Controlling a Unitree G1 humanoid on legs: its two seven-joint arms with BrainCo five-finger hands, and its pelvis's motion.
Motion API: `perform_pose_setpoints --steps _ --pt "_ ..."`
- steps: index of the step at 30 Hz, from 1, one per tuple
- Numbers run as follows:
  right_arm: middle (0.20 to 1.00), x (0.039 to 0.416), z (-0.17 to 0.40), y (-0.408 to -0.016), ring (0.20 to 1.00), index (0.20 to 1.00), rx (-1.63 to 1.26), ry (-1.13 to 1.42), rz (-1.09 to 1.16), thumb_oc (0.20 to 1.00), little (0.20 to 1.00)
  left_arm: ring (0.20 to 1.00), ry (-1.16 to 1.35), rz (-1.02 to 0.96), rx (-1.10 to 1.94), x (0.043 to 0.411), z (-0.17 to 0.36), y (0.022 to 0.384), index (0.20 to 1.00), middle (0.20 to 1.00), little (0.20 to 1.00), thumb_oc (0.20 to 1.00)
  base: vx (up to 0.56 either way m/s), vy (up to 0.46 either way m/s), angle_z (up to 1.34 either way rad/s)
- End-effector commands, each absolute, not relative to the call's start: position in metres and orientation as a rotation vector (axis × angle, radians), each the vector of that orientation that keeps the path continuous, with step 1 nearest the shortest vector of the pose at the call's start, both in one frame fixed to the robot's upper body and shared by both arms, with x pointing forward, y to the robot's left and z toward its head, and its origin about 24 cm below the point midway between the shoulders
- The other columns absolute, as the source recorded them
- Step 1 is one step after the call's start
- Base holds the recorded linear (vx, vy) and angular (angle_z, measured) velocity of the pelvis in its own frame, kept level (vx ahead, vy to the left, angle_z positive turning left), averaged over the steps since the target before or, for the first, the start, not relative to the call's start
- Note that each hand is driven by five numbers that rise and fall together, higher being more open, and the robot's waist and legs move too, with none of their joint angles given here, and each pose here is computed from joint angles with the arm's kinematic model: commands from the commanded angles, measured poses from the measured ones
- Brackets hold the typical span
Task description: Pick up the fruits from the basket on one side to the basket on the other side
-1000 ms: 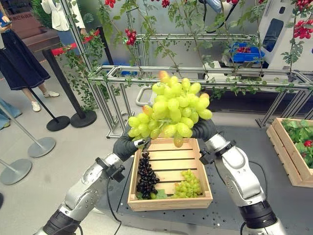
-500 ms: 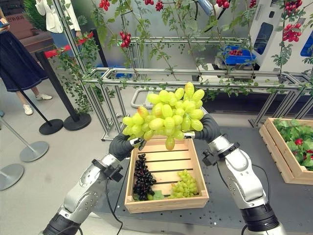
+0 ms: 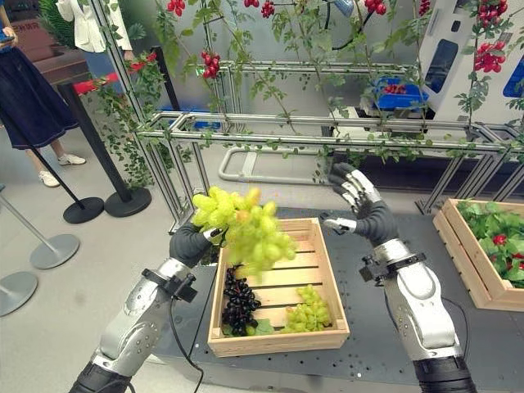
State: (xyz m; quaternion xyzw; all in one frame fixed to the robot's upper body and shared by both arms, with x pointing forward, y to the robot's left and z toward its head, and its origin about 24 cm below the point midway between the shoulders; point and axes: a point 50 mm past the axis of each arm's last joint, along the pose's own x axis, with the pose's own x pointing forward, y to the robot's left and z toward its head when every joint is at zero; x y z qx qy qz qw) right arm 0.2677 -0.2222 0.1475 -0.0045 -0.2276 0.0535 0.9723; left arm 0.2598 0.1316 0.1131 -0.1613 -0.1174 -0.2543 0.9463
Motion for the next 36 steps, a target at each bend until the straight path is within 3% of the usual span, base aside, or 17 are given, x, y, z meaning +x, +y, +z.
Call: perform_pose_setpoints --steps 1,7,16,25,32,36 --pt "1.0 0.266 0.164 -0.233 1.0 1.0 -0.067 -0.581 -0.015 1.0 1.0 0.2 -0.488 -0.48 -0.36 0.26 0.155 0.141 0.2 0.2 0.2 0.2 0.0 0.0 0.0" --pt "1.0 0.269 0.136 -0.245 1.0 1.0 -0.184 -0.406 -0.045 1.0 1.0 0.2 -0.51 -0.474 -0.352 0.257 0.159 0.141 0.2 0.2 0.2 0.2 0.0 0.0 0.0" --pt "1.0 0.268 0.123 -0.244 1.0 1.0 -0.123 -0.368 -0.057 1.0 1.0 0.2 -0.532 -0.439 -0.323 0.256 0.161 0.145 0.2 0.2 0.2 0.2 -0.01 0.008 -0.01" --pt "1.0 0.264 0.106 -0.238 1.0 1.0 -0.053 -0.334 -0.077 1.0 1.0 0.2 -0.551 -0.284 -0.236 0.254 0.157 0.173 0.2 0.2 0.2 0.2 -0.02 0.056 0.04" --pt "1.0 0.255 0.085 -0.216 1.0 1.0 -0.008 -0.26 -0.007 1.0 1.0 0.2 -0.549 -0.042 -0.105 0.239 0.151 0.22 0.2 0.2 0.2 0.2 -0.03 0.106 0.22" --pt "1.0 0.254 0.083 -0.21 1.0 1.0 -0.001 -0.263 0.007 1.0 1.0 0.2 -0.567 0.0 -0.078 0.24 0.153 0.225 0.2 0.2 0.2 0.2 -0.05 0.028 0.55"
